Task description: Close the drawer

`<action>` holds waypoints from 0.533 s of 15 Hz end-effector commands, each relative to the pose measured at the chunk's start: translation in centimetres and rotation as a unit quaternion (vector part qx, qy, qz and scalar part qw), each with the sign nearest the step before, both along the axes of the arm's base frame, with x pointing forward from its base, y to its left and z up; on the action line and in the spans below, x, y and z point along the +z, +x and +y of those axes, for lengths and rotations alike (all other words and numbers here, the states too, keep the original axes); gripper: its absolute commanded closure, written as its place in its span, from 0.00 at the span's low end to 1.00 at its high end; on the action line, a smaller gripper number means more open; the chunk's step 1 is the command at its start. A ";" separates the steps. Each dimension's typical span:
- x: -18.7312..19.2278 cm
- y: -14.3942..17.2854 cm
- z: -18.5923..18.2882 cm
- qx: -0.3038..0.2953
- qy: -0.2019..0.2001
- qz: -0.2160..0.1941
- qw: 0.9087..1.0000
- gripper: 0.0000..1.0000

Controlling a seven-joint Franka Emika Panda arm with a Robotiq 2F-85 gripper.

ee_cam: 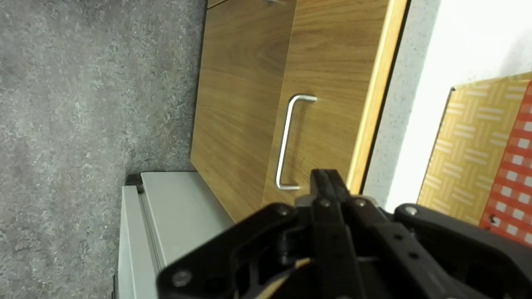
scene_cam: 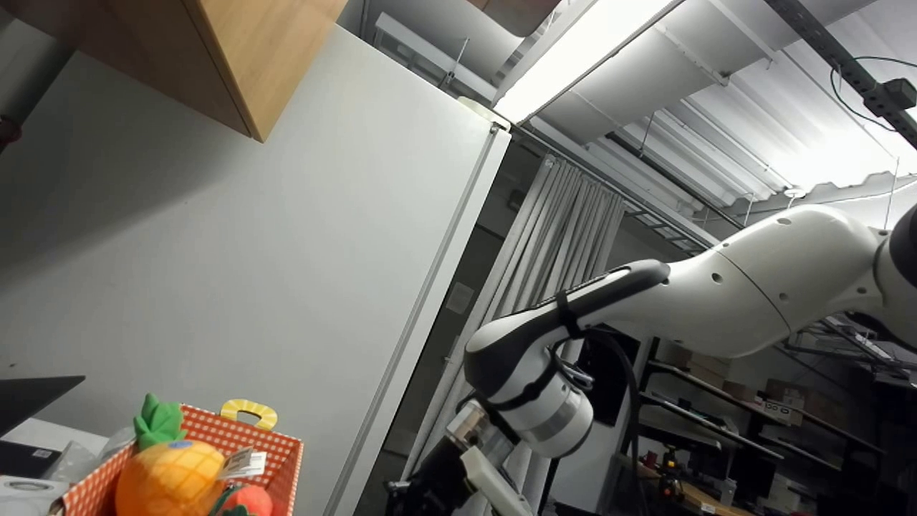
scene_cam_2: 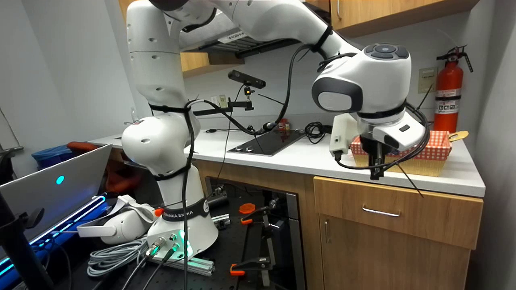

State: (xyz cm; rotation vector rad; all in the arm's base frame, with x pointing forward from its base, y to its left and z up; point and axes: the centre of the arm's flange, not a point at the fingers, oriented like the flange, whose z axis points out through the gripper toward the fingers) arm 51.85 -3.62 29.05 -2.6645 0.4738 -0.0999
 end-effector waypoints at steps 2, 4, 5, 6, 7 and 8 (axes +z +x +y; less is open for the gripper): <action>2.8 0.1 -2.5 0.014 0.011 -0.009 1.000 1.00; 3.5 0.0 -3.4 0.015 0.016 -0.009 1.000 1.00; 3.7 -0.1 -3.8 0.016 0.018 -0.009 1.000 0.99; 4.0 -0.2 -4.2 0.018 0.019 -0.009 1.000 0.73; 4.2 -0.3 -4.6 0.019 0.016 -0.012 1.000 0.73; 4.3 -0.4 -5.0 0.020 0.016 -0.013 1.000 0.68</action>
